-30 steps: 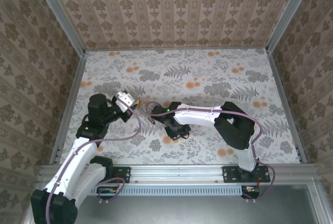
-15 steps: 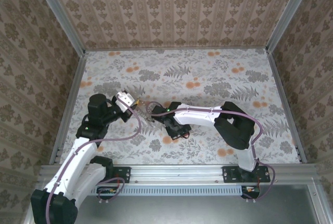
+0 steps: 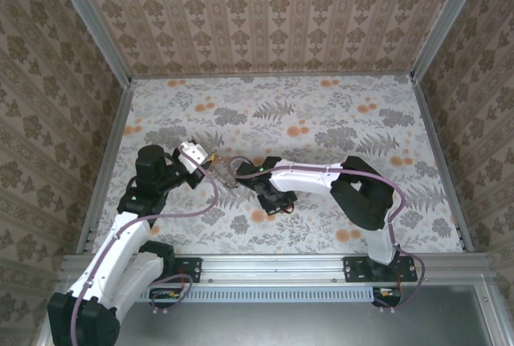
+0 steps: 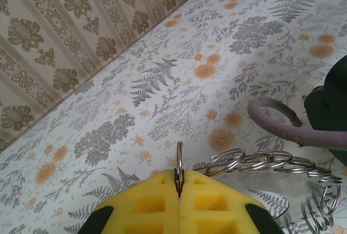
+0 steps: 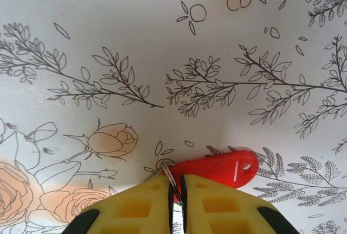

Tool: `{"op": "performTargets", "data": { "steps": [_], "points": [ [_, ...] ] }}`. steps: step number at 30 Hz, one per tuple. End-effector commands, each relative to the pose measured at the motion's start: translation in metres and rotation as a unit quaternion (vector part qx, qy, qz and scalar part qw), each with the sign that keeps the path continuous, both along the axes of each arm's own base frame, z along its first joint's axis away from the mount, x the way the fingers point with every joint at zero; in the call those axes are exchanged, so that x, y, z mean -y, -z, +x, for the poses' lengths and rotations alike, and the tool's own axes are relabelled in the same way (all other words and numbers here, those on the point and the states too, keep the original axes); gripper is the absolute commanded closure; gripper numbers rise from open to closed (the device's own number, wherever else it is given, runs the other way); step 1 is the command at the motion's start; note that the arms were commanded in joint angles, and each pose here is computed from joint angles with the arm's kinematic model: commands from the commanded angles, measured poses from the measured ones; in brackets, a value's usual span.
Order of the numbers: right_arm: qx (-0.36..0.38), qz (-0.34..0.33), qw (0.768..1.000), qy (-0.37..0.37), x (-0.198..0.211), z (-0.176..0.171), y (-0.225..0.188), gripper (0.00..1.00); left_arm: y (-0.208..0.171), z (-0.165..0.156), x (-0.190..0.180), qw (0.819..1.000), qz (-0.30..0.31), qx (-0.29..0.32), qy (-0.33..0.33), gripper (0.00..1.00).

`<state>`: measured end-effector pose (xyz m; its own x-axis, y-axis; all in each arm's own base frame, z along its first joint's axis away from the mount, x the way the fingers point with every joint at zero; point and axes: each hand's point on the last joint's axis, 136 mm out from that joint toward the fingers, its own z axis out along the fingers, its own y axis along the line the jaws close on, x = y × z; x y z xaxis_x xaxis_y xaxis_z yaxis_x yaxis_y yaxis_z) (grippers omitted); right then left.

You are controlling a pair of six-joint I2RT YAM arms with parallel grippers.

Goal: Put the keys on the keyring

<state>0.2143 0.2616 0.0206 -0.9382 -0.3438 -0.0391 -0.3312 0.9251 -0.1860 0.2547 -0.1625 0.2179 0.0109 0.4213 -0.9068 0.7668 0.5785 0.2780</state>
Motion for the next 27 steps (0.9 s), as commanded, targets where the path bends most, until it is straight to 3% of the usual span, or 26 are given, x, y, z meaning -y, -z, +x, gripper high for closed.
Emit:
{"op": "performTargets", "data": {
  "steps": [1, 18, 24, 27],
  "points": [
    [0.006, -0.001, 1.0, 0.008, 0.0059, 0.0015, -0.0042, 0.85, -0.0141, 0.0003, -0.0004, 1.0, -0.016, 0.023, -0.001, 1.0],
    [0.012, 0.02, 1.0, 0.007, 0.0041, 0.0033, -0.0068, 0.77, -0.013, 0.0006, 0.0002, 1.0, -0.015, 0.021, 0.0, 1.0],
    [0.01, 0.024, 1.0, 0.014, 0.0062, 0.0053, -0.0046, 0.77, -0.012, 0.0008, 0.0003, 1.0, -0.015, 0.019, 0.0, 1.0],
    [0.008, 0.027, 1.0, 0.013, 0.0051, 0.0048, -0.0039, 0.82, -0.0121, 0.0009, 0.0003, 1.0, -0.015, 0.019, -0.001, 1.0]
  ]
}}
